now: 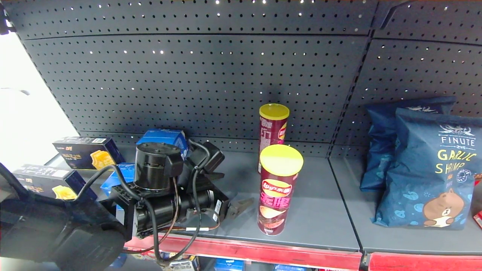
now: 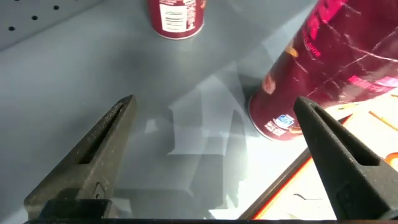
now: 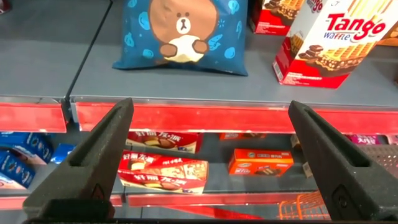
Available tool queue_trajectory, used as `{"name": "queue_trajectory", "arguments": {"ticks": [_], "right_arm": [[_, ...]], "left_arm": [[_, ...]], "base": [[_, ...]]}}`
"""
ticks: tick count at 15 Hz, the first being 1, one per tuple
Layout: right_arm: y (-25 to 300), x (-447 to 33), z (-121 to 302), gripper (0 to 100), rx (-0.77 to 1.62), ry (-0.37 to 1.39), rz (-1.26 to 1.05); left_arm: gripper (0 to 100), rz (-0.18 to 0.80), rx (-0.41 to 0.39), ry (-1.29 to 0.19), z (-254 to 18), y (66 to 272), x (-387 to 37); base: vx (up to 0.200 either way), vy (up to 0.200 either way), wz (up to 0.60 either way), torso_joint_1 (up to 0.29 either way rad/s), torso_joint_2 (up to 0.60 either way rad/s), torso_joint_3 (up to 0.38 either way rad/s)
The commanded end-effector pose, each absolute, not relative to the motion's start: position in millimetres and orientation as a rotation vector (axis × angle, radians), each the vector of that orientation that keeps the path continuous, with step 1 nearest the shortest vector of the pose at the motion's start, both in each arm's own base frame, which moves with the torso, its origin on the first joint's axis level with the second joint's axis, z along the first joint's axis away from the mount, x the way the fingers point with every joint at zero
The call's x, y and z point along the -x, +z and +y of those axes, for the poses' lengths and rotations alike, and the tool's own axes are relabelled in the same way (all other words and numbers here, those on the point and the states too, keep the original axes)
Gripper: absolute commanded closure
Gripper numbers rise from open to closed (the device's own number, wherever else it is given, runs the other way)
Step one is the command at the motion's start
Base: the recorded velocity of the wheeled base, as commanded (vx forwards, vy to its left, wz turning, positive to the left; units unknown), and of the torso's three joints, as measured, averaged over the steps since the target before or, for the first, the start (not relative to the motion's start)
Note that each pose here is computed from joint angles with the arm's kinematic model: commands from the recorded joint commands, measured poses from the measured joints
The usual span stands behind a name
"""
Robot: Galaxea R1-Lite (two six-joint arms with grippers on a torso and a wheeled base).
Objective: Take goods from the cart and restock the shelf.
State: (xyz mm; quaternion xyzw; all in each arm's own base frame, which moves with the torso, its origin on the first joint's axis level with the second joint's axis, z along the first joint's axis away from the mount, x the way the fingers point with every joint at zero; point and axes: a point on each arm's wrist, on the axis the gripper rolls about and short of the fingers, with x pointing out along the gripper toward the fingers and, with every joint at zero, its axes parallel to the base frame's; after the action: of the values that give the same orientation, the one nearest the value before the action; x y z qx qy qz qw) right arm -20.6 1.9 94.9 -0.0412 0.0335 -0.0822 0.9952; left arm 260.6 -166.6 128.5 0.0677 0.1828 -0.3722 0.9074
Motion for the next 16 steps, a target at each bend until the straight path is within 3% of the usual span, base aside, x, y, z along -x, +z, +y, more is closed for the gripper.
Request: {"name": "queue_trajectory", "arguments": {"ticks": [1,4,11,13,16], "right_arm": [[95.5,20.4,1.8,0,0.083,-0.164,0.069],[95.2,20.2,2.1,0,0.085,-0.151,0.068],[100.0,21.0,4.2,0,0.081,-0.033,0.05],[101.2,21.2,3.4,0,0.079,-0.004,0.049],[99.8,22.4,3.1,0,0.078,0.009,0.041]], "left_arm": [[0,0.359,-0.136,-0.769,-162.8,135.1,-255.2],[0,0.314,-0.121,-0.75,-147.3,151.3,-239.1],[0,0.143,-0.09,-0.537,-89.9,195.4,-211.4],[0,0.106,-0.084,-0.464,-68.9,201.1,-193.9],[0,0.076,-0.079,-0.362,-37.8,192.3,-150.5]], "base": [[0.0,0.0,0.0,0.0,0.0,0.0],[0.0,0.0,0.0,0.0,0.0,0.0],[0.0,0.0,0.0,0.0,0.0,0.0],[0.0,0.0,0.0,0.0,0.0,0.0],[0.0,0.0,0.0,0.0,0.0,0.0]]}}
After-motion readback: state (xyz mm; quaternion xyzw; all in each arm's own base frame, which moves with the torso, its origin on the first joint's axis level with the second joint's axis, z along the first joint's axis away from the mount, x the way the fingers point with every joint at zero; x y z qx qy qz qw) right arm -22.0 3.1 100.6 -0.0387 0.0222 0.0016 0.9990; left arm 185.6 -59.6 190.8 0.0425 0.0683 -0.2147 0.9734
